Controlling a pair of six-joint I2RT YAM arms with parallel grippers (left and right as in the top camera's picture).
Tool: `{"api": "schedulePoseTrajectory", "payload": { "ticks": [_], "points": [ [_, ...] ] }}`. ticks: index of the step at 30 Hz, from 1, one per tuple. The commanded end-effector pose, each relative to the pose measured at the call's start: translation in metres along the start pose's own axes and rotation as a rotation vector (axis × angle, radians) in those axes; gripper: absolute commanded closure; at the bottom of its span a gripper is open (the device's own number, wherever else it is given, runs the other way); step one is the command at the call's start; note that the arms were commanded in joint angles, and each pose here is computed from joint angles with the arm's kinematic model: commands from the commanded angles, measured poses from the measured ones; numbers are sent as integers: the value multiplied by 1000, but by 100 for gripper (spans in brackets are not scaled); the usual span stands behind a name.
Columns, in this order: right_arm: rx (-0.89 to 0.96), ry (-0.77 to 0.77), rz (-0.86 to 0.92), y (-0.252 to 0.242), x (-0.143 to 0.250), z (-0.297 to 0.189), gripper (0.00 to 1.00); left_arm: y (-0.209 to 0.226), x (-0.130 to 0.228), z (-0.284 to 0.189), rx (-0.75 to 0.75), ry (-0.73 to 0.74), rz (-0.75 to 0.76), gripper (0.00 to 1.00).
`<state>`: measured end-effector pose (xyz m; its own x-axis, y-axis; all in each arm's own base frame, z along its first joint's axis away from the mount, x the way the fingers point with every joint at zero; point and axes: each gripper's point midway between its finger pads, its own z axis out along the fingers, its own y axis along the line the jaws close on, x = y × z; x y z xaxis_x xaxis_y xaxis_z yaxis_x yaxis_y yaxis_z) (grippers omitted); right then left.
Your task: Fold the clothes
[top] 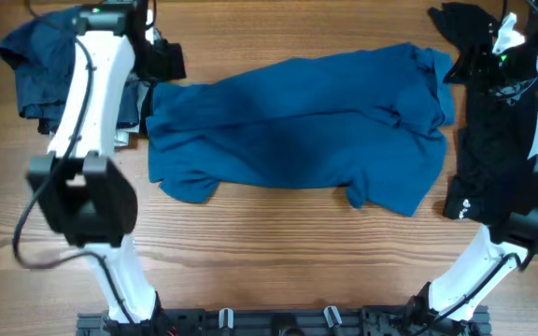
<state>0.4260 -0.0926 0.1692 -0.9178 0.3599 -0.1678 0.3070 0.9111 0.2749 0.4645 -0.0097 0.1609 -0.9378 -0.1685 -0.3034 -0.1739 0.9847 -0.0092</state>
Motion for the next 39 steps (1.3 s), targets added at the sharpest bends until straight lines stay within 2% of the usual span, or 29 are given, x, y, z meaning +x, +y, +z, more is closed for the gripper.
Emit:
{"api": "schedulePoseTrajectory", "payload": {
  "ticks": [1, 4, 7, 9, 10, 13, 17, 19, 21, 22, 23, 25, 28, 30, 35, 38, 39],
  "points": [
    [-32, -167, -50, 25, 6, -79, 27, 4, 8, -94, 66, -117, -142, 3],
    [-22, -269, -49, 37, 36, -139, 27, 8, 32, -130, 76, -115, -191, 6],
    [14, -307, -13, 38, 68, -172, 27, 5, 59, -152, 79, -84, -242, 7],
    [21, -302, 2, 37, 87, -181, 28, -6, 74, -162, 93, -74, -221, 7],
    [21, -285, 6, 36, 96, -178, 27, -15, 83, -163, 101, -64, -194, 2],
    [13, -181, 33, 30, 118, -149, 28, -31, 112, -144, 95, 6, -230, 0],
    [-46, -68, 85, 26, 147, -96, 28, -42, 174, -72, 62, 105, -349, 1],
    [-58, -14, 100, 23, 160, -58, 28, -38, 204, -27, 23, 153, -441, 13],
    [-96, 28, 73, 30, 169, -28, 28, -34, 220, 2, 8, 171, -449, 20],
    [-99, 46, 57, 34, 175, -11, 28, -31, 231, 21, 6, 173, -449, 34],
    [-102, 61, 44, 38, 181, 1, 28, -30, 238, 34, 9, 170, -449, 38],
    [-108, 80, -1, 47, 189, 15, 28, -27, 249, 52, 14, 163, -450, 37],
    [-113, 97, -37, 56, 196, 23, 28, -23, 260, 67, 10, 162, -449, 50],
    [-93, 80, -51, 55, 193, 24, 28, -11, 264, 80, -49, 136, -492, 53],
    [-72, 75, -53, 52, 192, 24, 29, -2, 251, 109, -73, 103, -542, 67],
    [-25, 101, -18, 43, 199, 24, 28, 22, 240, 126, -106, 87, -622, 96],
    [-3, 116, 10, 39, 203, 24, 29, 28, 239, 127, -112, 84, -640, 96]
  ]
}}
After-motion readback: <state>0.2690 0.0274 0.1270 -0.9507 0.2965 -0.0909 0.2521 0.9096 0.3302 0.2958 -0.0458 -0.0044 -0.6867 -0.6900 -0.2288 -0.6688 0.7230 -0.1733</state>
